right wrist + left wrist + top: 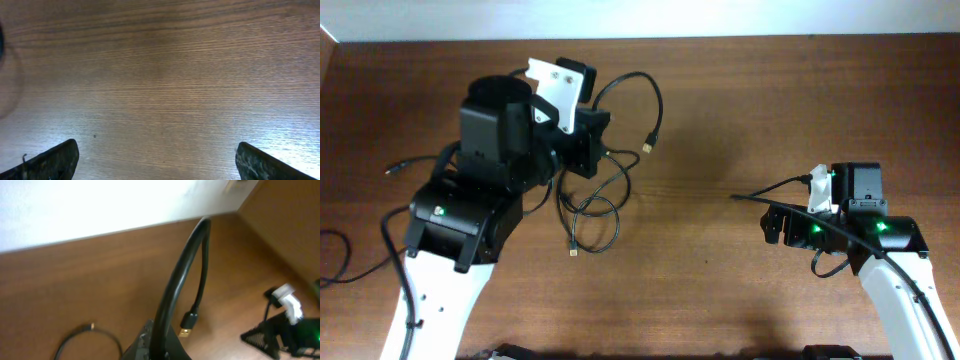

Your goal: Untangle cables

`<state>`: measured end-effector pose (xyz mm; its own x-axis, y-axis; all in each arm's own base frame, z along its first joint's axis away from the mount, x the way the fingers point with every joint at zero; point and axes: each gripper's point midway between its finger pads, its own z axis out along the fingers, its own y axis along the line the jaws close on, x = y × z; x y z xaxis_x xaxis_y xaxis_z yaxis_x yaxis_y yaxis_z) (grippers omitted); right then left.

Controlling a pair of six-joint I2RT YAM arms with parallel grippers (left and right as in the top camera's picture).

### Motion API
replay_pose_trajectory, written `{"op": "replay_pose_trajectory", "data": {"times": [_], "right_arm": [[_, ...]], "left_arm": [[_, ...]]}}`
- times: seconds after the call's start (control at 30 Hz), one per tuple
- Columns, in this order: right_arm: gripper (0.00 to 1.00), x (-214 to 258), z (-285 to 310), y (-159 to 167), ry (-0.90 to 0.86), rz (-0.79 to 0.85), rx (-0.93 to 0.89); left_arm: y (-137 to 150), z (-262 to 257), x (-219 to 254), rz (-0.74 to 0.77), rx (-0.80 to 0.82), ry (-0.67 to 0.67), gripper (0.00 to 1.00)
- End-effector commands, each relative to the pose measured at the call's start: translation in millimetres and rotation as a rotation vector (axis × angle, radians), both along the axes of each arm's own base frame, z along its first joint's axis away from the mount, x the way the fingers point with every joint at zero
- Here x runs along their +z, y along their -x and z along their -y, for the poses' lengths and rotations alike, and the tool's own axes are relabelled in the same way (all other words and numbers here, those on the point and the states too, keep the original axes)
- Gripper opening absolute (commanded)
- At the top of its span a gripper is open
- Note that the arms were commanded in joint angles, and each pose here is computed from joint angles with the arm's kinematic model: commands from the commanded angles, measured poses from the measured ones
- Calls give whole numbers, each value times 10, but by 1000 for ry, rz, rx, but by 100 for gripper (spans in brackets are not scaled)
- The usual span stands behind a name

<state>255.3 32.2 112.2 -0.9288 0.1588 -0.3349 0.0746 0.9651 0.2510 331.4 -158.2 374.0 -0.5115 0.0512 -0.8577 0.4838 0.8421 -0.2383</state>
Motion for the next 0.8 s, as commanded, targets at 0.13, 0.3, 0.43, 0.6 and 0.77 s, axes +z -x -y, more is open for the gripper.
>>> {"op": "replay_pose_trajectory", "data": {"times": [0.13,0.3,0.43,0.6,0.77], "right_arm": [[99,131,-278,-72,-144,51,78],[99,263,-451,-162,-243,112,129],[99,258,-450,-154,-242,108,128],[99,257,-449,-173,-241,113,128],[99,265,-621,-267,-346,121,179]], "left_arm": [[79,52,1316,350,-34,158,0],[239,128,1968,465,-106,235,0],[205,99,2065,450,-94,227,0],[141,72,1932,381,-82,208,0],[201,55,2046,411,-83,215,0]]}}
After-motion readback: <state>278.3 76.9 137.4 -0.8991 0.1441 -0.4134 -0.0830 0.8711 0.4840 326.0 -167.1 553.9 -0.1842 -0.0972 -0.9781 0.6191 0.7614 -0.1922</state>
